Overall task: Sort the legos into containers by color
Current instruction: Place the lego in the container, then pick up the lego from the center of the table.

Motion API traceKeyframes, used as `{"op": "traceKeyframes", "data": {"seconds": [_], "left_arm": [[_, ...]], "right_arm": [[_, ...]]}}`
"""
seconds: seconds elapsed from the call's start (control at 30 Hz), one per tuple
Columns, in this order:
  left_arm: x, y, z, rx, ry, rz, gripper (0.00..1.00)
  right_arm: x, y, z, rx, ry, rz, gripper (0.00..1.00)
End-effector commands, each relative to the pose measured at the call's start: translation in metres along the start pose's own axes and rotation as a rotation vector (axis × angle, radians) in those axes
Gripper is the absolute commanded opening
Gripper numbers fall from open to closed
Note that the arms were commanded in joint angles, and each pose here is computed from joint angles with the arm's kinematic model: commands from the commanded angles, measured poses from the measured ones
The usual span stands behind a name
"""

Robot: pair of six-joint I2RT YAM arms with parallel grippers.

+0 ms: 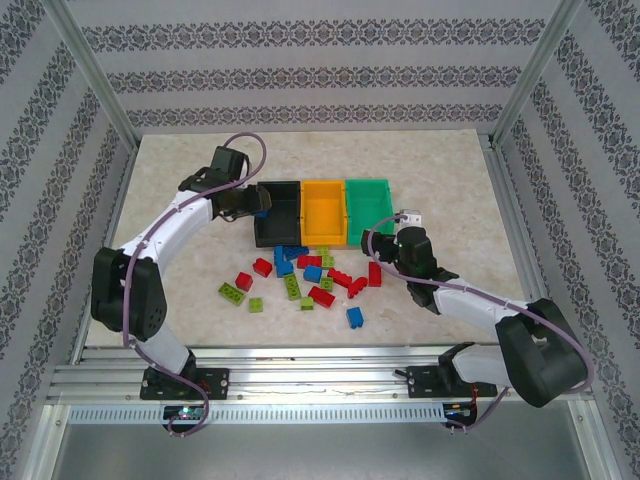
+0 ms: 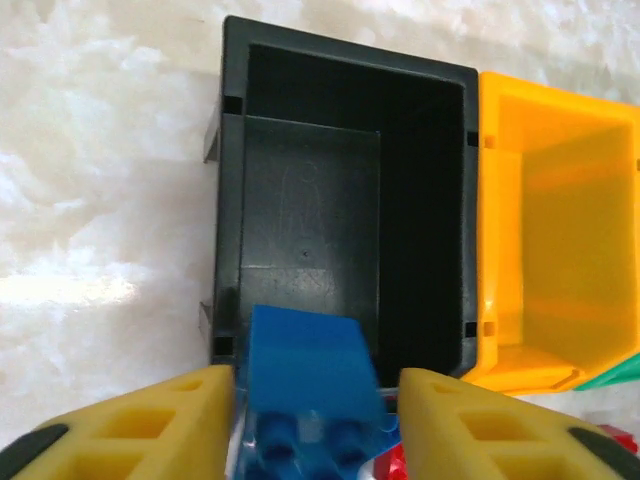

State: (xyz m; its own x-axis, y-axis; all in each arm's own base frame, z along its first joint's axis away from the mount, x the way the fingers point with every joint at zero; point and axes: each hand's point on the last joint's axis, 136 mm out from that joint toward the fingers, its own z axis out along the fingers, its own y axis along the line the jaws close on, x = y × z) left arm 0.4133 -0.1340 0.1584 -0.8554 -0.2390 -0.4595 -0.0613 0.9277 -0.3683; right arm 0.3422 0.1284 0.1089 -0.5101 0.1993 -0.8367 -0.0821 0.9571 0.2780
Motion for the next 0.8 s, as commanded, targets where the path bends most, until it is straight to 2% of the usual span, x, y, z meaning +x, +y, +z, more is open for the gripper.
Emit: {"op": "traceKeyframes", "data": {"seconds": [0.0, 0.27, 0.47, 0.63, 0.77], "left_arm": [[-0.008, -0.012, -0.006, 0.039, -0.043, 0.030, 0.57], [0.025, -0.012, -0.017, 0.068, -0.025, 0.065, 0.59], [0.090, -0.028, -0.007, 0.116, 0.095, 0.191, 0.59], [0.124, -0.021, 0.007, 0.061, 0.154, 0.239, 0.58], [0.129, -0.015, 0.020, -0.007, 0.177, 0.234, 0.55]], "right_arm": [[-0.010, 0.008, 0.001, -0.018, -0.019, 0.009, 0.98], [-0.009, 0.009, 0.002, -0.019, -0.014, 0.009, 0.98], [-0.009, 0.013, 0.002, -0.039, -0.015, 0.018, 0.98], [-0.008, 0.017, 0.002, -0.064, -0.013, 0.013, 0.98], [-0.007, 0.018, 0.003, -0.065, -0.005, 0.010, 0.98]]}}
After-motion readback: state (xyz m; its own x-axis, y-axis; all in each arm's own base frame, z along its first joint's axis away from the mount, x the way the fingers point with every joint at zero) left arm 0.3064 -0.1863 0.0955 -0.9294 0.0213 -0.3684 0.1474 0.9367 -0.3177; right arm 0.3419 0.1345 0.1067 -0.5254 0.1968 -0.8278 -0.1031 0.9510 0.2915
